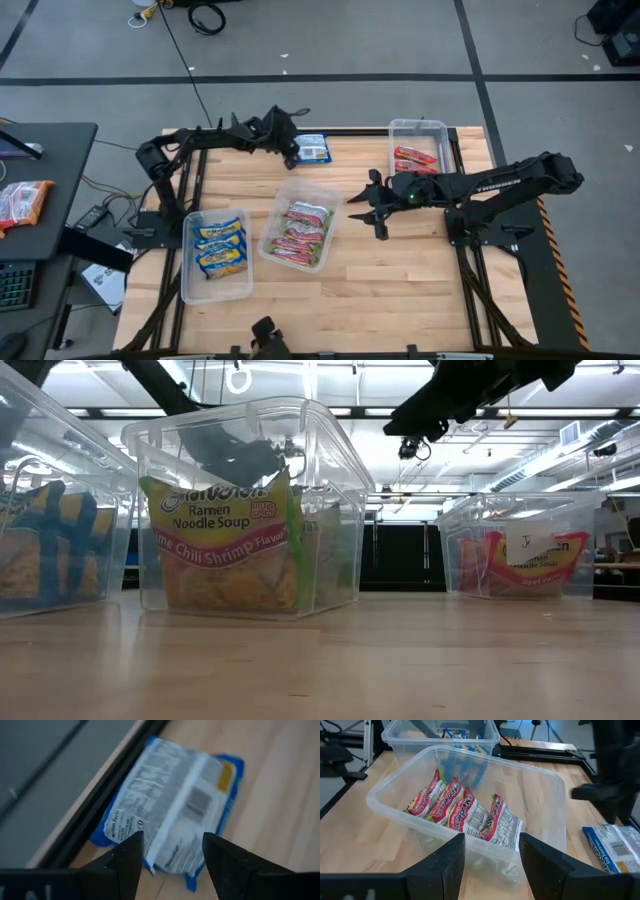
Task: Sort Maruchan noodles
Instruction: Put the blue noodle pack into the bottom transparent container
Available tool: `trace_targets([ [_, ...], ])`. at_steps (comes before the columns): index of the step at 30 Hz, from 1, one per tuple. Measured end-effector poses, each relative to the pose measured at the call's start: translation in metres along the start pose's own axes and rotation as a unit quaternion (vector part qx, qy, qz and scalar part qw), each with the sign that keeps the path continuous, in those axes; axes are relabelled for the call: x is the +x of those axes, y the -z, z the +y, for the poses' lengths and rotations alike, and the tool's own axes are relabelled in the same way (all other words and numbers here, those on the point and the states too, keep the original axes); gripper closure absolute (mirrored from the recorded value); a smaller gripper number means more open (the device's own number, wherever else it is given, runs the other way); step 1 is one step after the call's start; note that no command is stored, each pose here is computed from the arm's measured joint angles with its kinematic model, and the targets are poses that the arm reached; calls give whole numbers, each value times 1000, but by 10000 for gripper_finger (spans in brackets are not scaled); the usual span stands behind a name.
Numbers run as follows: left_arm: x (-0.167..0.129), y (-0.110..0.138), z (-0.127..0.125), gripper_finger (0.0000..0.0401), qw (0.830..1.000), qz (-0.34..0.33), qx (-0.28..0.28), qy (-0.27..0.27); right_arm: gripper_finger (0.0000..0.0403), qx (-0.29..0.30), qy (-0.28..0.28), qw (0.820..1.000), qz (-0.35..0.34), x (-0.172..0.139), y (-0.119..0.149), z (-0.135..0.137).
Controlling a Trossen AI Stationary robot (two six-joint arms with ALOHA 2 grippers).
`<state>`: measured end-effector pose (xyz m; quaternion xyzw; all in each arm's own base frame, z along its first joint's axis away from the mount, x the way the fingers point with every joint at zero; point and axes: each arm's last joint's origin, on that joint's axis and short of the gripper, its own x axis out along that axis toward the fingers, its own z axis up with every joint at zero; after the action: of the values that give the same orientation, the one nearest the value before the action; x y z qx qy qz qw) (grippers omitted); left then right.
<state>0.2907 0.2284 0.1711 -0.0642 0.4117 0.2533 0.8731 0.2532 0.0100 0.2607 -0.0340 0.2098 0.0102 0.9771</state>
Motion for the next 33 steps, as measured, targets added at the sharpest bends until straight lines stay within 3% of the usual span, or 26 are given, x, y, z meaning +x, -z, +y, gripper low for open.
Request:
trace_targets([
  [4, 2, -20, 7, 196, 995, 15, -103, 2, 211, 4, 1, 1000, 0, 0, 0, 0],
  [9, 4, -44, 10, 196, 984, 31, -174, 0, 211, 5, 7, 1000, -1, 0, 0, -1],
  [18, 42, -21, 15, 196, 957, 127, -262, -18, 211, 39, 12, 999, 31, 0, 6, 0],
  [25, 45, -19, 23, 195, 954, 125, -271, -25, 211, 33, 3, 997, 72, -1, 14, 5],
  [30, 46, -20, 17, 204, 970, 128, -205, -14, 211, 26, 0, 997, 71, -1, 14, 7],
  [33, 46, -21, 11, 244, 977, 129, -167, -20, 211, 17, -1, 997, 70, -1, 13, 7],
])
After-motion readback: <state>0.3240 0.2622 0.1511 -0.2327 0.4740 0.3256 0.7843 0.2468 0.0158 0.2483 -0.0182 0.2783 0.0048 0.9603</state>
